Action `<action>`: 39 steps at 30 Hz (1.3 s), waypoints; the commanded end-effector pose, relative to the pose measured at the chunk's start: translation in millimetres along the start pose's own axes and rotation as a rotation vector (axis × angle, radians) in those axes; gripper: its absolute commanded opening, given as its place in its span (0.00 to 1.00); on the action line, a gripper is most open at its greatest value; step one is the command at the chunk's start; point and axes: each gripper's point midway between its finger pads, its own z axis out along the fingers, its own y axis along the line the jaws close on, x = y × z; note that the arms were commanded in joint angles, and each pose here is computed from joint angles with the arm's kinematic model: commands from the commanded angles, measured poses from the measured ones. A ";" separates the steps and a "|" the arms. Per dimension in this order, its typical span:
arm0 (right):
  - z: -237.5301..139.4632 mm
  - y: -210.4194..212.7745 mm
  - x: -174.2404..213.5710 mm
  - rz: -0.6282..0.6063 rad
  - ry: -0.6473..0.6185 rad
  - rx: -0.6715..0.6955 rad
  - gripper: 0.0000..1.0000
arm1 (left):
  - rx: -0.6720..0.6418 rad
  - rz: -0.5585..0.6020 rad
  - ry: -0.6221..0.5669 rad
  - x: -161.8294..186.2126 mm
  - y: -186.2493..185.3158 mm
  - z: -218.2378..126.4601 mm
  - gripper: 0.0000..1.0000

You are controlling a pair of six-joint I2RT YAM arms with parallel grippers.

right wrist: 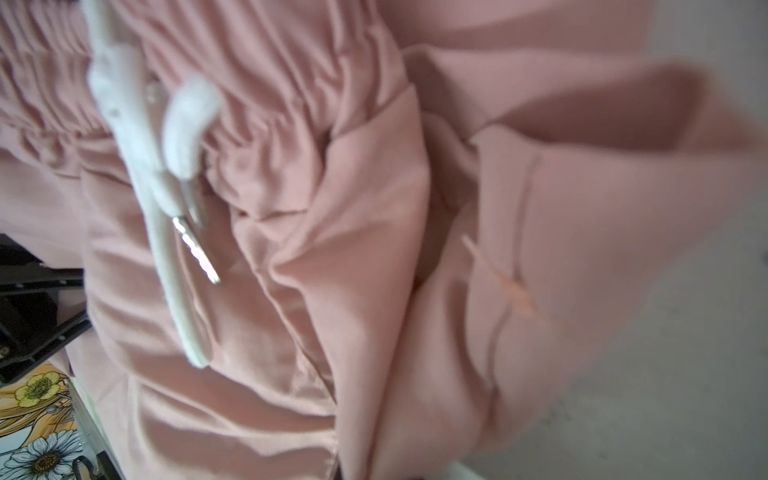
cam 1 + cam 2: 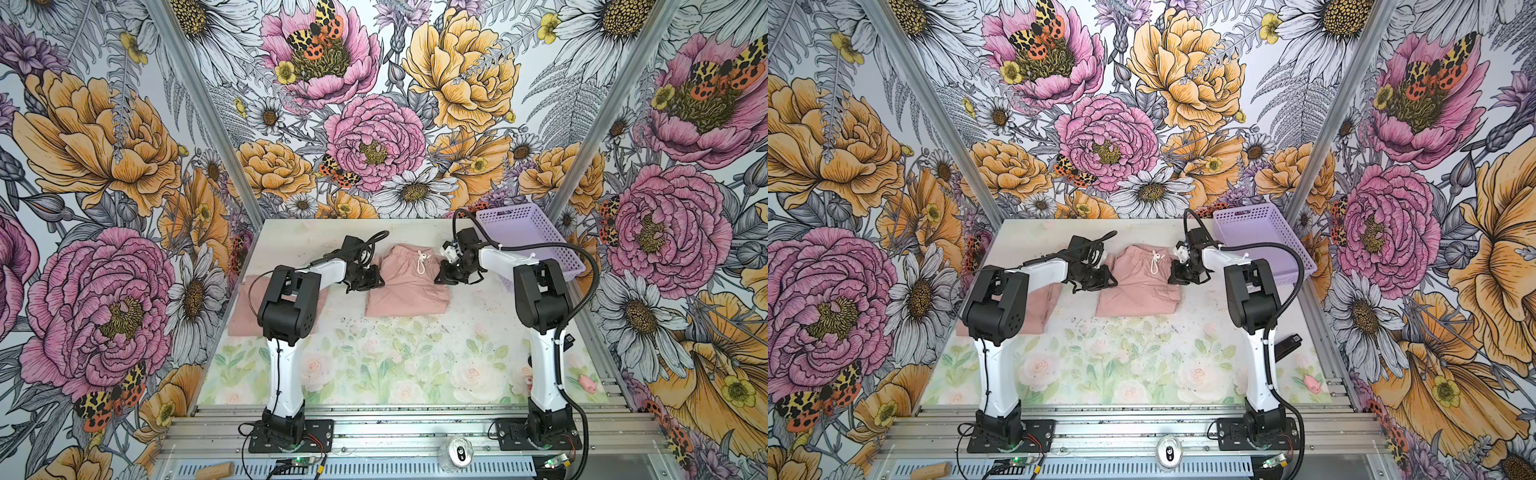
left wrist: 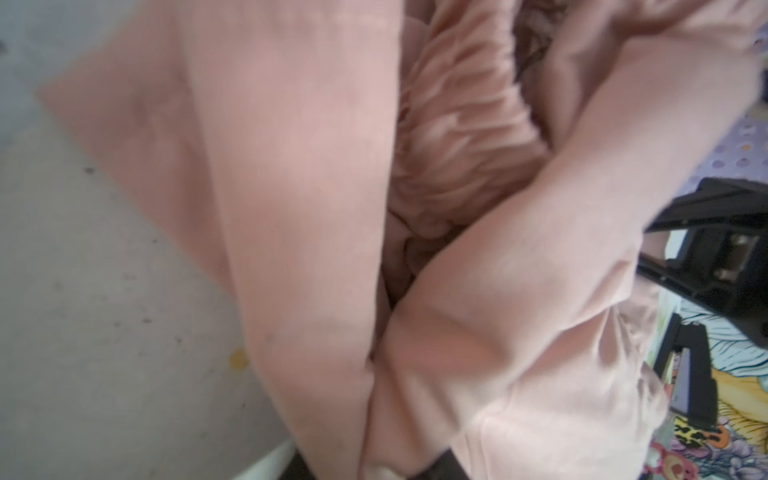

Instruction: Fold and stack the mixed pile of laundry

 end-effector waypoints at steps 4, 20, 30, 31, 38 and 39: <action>19.3 15.2 10.0 0.010 0.043 -0.045 0.00 | -0.055 -0.097 0.092 33.0 34.9 0.2 0.06; 14.3 135.5 2.0 -0.059 -0.019 -0.245 0.00 | -0.073 -0.090 -0.108 -0.5 37.6 -129.2 0.00; 26.0 237.5 4.4 -0.119 -0.072 -0.380 0.00 | -0.270 -0.134 -0.225 0.2 84.7 -223.2 0.00; 27.3 248.8 3.8 -0.126 -0.078 -0.393 0.00 | -0.291 -0.139 -0.237 0.5 90.2 -229.7 0.00; 67.2 312.7 13.8 -0.180 -0.064 -0.443 0.00 | -0.485 -0.208 -0.310 6.1 149.5 -276.6 0.00; 73.6 318.0 15.9 -0.180 -0.059 -0.448 0.00 | -0.509 -0.219 -0.319 7.1 156.9 -282.8 0.00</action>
